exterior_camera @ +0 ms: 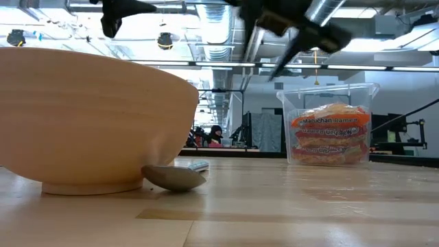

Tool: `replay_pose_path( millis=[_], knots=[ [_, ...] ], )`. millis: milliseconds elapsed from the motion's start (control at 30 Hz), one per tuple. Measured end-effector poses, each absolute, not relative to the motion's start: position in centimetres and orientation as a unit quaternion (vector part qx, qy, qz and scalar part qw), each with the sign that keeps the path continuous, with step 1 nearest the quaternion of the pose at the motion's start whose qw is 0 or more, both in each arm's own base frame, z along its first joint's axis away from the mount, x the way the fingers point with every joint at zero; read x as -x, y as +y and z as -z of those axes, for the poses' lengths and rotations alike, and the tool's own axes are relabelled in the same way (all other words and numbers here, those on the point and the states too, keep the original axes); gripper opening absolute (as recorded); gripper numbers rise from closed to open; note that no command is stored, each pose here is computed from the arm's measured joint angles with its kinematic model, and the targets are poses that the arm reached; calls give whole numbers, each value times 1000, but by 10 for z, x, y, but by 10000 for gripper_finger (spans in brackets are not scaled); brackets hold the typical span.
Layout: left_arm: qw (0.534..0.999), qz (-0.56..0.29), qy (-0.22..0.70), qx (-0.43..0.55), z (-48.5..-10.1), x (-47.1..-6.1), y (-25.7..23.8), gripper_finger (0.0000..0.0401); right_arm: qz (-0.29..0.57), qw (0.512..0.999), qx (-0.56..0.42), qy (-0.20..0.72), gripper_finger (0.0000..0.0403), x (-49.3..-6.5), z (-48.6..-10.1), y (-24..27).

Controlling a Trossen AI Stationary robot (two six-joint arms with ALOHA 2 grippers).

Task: Pick & Place Food Item
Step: Put the blue and white spoon into the bottom transparent bin

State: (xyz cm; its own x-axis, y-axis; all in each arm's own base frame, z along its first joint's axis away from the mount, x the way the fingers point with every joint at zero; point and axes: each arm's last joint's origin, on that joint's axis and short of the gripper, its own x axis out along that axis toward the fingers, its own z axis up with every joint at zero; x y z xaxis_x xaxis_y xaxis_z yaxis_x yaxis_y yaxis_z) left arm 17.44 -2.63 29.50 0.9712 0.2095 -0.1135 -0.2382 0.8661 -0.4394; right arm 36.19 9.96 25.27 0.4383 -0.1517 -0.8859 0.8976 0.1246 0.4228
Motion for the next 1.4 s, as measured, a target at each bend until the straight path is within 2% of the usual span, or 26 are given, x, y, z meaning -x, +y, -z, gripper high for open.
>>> replay_pose_path(
  millis=[267, 633, 900, 967, 1400],
  knots=[
    [967, -104, 25, 232, -296, -172, -37, 168, 332, 640, -568, 397, 207, -400, -204, 109],
    [969, -83, 27, 233, -297, -170, -45, 168, 342, 601, -609, 388, 207, -414, -170, 118],
    [968, -79, 24, 235, -298, -170, -45, 168, 368, 572, -623, 385, 207, -420, -155, 112],
    [968, -79, 24, 235, -298, -170, -45, 168, 352, 574, -641, 368, 207, -427, -158, 111],
    [969, -60, 28, 237, -298, -170, -46, 168, 398, 559, -631, 363, 207, -424, -153, 90]
  ],
)
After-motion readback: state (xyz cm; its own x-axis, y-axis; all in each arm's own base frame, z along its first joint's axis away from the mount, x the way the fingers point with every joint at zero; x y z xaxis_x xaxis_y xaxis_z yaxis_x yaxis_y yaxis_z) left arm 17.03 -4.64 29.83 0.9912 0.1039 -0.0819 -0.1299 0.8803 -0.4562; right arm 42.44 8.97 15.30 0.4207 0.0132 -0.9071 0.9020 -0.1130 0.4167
